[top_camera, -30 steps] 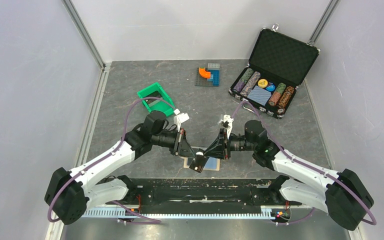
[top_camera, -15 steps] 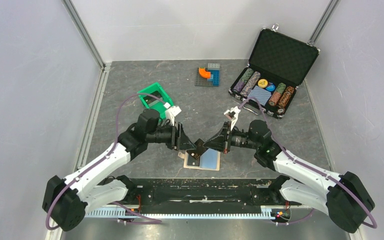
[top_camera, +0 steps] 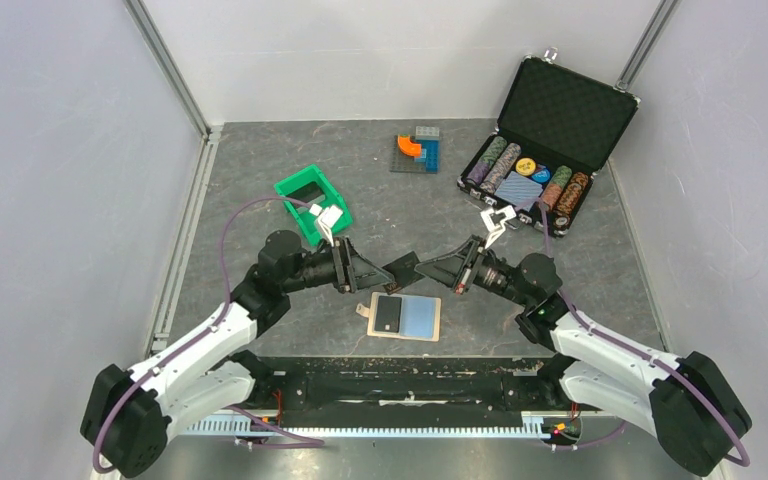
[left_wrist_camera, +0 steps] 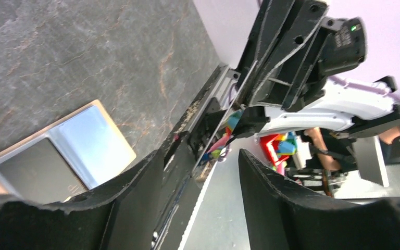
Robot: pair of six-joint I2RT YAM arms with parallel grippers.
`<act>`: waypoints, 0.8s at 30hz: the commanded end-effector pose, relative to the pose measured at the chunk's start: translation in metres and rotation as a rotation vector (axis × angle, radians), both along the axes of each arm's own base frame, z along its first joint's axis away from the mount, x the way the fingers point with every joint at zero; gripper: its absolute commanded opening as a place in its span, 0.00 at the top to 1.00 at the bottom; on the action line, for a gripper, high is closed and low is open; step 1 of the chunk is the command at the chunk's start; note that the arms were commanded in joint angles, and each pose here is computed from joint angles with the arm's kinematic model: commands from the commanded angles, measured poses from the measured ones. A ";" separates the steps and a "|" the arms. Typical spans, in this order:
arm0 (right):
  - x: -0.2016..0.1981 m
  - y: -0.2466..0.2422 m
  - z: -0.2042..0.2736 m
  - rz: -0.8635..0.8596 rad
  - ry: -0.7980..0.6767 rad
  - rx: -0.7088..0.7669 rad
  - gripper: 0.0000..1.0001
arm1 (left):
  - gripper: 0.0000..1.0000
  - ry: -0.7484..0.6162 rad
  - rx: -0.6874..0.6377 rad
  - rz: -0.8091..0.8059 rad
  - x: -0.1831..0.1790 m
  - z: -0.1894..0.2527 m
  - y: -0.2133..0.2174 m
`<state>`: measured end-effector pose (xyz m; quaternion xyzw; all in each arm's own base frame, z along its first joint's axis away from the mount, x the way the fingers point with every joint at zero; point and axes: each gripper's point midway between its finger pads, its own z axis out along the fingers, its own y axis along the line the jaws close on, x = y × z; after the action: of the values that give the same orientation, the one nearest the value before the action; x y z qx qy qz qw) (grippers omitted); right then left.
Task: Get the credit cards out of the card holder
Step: Place the credit card in the storage box.
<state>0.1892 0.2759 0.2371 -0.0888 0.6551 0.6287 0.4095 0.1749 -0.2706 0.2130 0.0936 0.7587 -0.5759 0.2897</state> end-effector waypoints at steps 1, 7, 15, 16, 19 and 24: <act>0.012 -0.010 0.021 -0.100 0.021 0.119 1.00 | 0.41 -0.011 -0.169 -0.007 0.002 0.031 -0.008; 0.023 -0.015 0.007 -0.170 0.081 0.097 1.00 | 0.52 0.004 -0.219 -0.003 0.001 0.035 -0.008; 0.022 -0.016 -0.004 -0.169 0.125 0.112 1.00 | 0.91 0.004 -0.232 0.009 0.002 0.037 -0.007; 0.022 -0.016 -0.005 -0.169 0.126 0.110 1.00 | 0.97 0.015 -0.225 0.019 0.004 0.034 -0.007; 0.022 -0.016 -0.009 -0.171 0.121 0.092 0.97 | 0.98 0.032 -0.197 0.039 0.007 0.026 -0.006; 0.029 -0.022 -0.023 -0.229 0.081 -0.025 0.68 | 0.98 0.017 -0.153 0.109 0.019 0.026 0.002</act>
<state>0.2092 0.2617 0.2237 0.0179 0.6642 0.6200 0.4173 0.1803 -0.2760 0.2256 0.0386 0.7206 -0.6313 0.2841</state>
